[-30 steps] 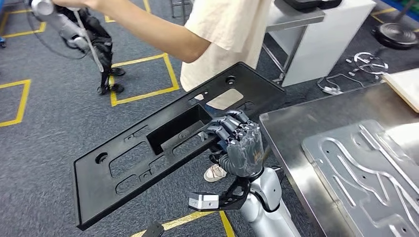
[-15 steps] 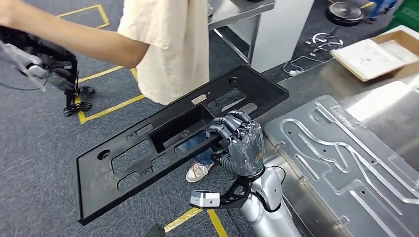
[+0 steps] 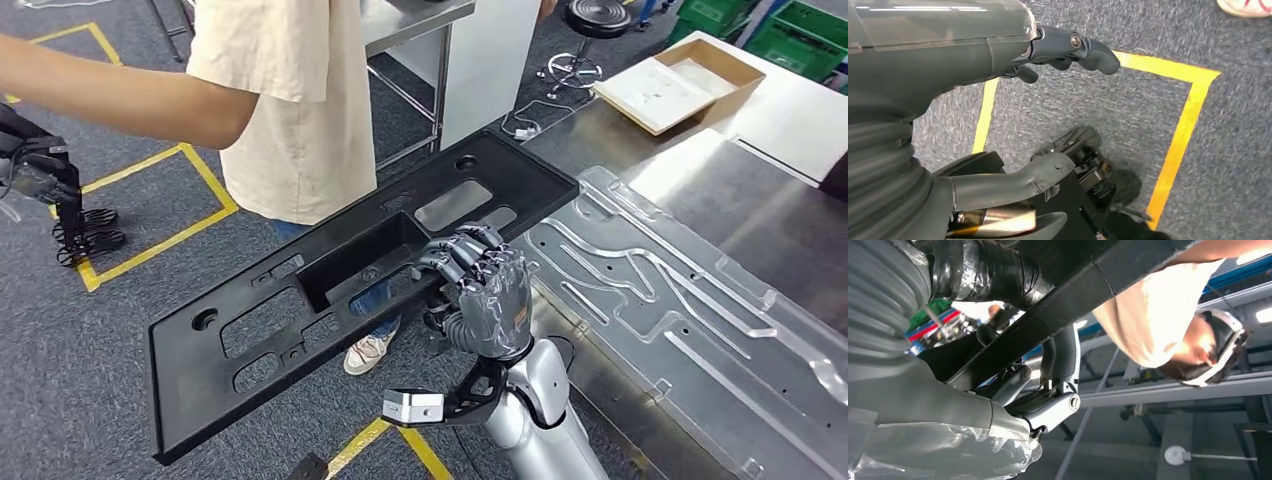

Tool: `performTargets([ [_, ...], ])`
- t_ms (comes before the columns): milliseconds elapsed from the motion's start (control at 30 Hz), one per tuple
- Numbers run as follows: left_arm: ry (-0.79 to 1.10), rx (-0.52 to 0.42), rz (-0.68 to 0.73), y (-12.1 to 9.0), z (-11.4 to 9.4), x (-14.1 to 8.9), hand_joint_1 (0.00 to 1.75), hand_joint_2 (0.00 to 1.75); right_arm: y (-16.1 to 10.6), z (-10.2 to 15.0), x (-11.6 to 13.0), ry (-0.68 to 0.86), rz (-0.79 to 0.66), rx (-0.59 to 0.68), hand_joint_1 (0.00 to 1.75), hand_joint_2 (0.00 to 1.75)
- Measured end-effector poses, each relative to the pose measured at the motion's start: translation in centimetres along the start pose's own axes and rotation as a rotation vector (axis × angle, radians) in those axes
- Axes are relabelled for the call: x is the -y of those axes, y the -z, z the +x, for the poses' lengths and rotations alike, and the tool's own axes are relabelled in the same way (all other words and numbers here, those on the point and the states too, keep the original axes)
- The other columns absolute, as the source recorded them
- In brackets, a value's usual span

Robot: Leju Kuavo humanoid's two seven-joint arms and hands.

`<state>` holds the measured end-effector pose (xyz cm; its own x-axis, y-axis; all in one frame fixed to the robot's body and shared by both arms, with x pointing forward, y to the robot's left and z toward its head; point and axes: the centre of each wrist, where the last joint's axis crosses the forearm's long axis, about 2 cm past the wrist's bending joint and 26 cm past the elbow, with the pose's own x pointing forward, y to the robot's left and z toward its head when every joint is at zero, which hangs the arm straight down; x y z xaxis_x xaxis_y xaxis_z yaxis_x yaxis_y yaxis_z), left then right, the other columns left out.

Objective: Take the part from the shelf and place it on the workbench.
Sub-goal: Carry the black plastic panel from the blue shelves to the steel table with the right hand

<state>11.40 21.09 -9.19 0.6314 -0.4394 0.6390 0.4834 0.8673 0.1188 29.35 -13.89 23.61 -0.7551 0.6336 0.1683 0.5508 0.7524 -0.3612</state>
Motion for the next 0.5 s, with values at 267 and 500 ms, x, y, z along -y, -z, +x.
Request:
performTargets([
  [267, 0.006, -0.002, 0.002, 0.1, 0.0, -0.3, 0.0, 1.75, -0.2, -0.2, 0.1, -0.002, 0.001, -0.001, 1.75, 1.75],
  [500, -0.003, 0.003, 0.012, 0.0, -0.2, -1.0, 0.0, 1.75, -0.5, -0.9, 0.4, -0.014, -0.01, -0.016, 1.75, 1.75],
])
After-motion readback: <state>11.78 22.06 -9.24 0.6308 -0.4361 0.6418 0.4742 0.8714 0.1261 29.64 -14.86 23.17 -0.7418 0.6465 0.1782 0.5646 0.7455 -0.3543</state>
